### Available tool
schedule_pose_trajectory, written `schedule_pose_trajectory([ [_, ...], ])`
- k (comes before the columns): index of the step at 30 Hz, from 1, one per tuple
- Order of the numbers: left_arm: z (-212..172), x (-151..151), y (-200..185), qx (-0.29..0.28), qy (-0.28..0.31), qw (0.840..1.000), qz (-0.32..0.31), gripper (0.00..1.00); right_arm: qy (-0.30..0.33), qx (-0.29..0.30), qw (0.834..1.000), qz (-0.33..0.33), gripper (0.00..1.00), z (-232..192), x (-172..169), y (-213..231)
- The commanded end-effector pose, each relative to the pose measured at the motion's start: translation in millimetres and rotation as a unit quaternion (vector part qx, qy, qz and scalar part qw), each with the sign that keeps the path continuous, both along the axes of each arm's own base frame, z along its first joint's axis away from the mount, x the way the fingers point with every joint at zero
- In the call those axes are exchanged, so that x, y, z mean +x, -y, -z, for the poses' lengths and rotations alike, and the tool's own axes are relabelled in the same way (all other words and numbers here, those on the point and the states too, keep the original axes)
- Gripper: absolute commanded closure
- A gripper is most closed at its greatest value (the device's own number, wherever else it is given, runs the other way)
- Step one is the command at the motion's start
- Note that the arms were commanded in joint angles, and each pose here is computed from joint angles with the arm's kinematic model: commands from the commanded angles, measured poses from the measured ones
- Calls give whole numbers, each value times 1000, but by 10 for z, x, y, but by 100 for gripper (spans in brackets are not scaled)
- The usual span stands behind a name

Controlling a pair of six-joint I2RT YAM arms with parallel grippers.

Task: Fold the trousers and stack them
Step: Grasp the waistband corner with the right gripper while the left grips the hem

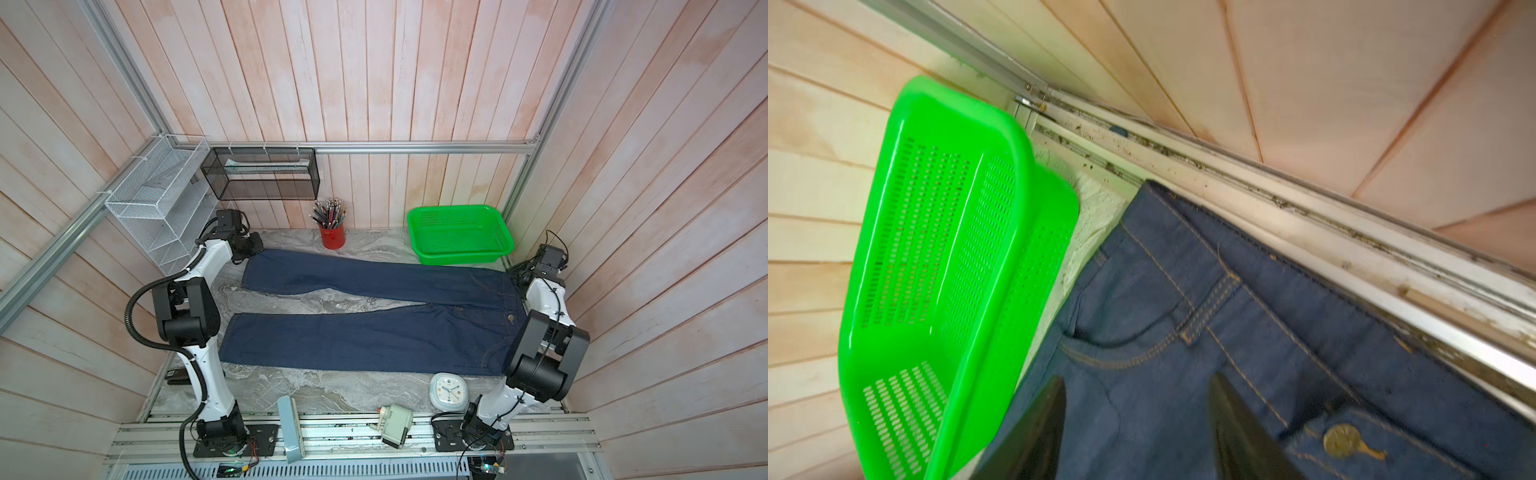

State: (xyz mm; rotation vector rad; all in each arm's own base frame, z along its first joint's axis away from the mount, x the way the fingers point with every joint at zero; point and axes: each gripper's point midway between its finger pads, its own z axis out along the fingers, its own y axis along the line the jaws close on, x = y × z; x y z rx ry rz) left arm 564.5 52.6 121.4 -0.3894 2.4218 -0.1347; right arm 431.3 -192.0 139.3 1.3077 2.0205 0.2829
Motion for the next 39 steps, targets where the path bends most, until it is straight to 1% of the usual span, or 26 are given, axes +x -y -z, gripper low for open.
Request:
schedule_pose_trajectory([
  [1, -117, 18, 145, -14, 23, 1000, 14, 100, -29, 3, 1000, -5, 45, 165, 129, 129],
  [11, -354, -74, 391, -14, 55, 998, 36, 100, -86, 20, 995, -50, 51, 657, 391, 340],
  [18, -345, -137, 457, -13, 60, 997, 44, 100, -108, 12, 991, -76, 53, 879, 486, 477],
  [24, -308, -161, 493, -15, 61, 997, 49, 100, -116, 0, 990, -77, 54, 1015, 547, 625],
  [29, -304, -161, 495, -13, 63, 997, 51, 100, -121, 0, 989, -89, 55, 1135, 629, 660],
  [39, -347, -161, 504, -11, 68, 996, 54, 100, -122, -24, 988, -92, 55, 1199, 758, 792],
])
